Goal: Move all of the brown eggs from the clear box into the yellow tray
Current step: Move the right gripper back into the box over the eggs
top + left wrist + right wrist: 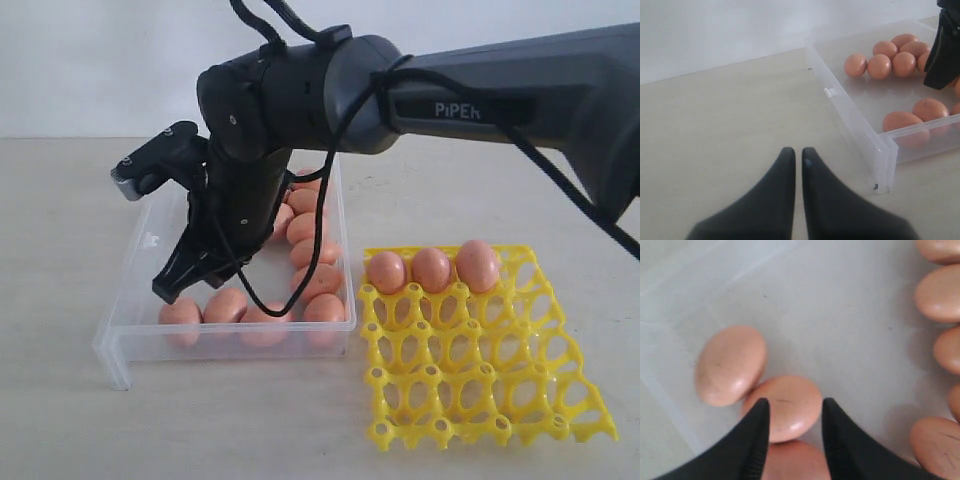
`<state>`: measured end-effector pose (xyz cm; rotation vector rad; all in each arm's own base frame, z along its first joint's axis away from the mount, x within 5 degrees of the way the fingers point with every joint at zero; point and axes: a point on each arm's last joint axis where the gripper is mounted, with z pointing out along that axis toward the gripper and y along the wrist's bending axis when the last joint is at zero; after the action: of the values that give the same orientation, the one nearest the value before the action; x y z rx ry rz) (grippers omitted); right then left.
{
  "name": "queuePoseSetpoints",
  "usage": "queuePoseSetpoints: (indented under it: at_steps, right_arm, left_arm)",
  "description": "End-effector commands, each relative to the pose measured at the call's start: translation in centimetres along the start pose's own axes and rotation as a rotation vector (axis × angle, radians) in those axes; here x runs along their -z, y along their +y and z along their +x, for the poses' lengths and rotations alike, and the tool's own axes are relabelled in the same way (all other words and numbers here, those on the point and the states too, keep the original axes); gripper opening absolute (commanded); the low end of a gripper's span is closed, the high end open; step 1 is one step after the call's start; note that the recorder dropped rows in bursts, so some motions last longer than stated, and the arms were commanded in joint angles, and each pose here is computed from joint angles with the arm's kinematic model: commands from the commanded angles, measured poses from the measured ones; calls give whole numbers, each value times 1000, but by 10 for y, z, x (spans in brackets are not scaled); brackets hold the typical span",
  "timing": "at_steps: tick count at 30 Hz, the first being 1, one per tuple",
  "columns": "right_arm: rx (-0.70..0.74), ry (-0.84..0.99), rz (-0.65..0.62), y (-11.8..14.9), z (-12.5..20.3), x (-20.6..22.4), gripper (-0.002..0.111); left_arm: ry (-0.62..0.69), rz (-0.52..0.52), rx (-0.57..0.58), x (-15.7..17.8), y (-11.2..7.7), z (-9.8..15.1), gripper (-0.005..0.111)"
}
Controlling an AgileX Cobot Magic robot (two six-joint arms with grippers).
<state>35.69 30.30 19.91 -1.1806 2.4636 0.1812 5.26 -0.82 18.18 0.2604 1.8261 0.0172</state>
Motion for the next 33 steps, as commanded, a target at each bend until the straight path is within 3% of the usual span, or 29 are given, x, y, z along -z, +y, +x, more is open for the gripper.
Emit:
queuePoseSetpoints:
  at_steps: [1, 7, 28, 30, 33]
  right_arm:
    - [-68, -110, -78, 7, -11, 5, 49]
    - [-159, -188, -142, 11, -18, -2, 50]
    - [-224, -34, -199, 19, 6, -73, 50]
    - [-225, -43, -195, 18, 5, -73, 45]
    - [-227, -61, -189, 17, 3, -73, 25]
  left_arm:
    - [-3, -4, 12, 0, 0, 1, 4]
    - [-3, -4, 12, 0, 0, 1, 4]
    - [-3, -4, 12, 0, 0, 1, 4]
    - [-3, -4, 12, 0, 0, 1, 4]
    - [-3, -4, 12, 0, 0, 1, 4]
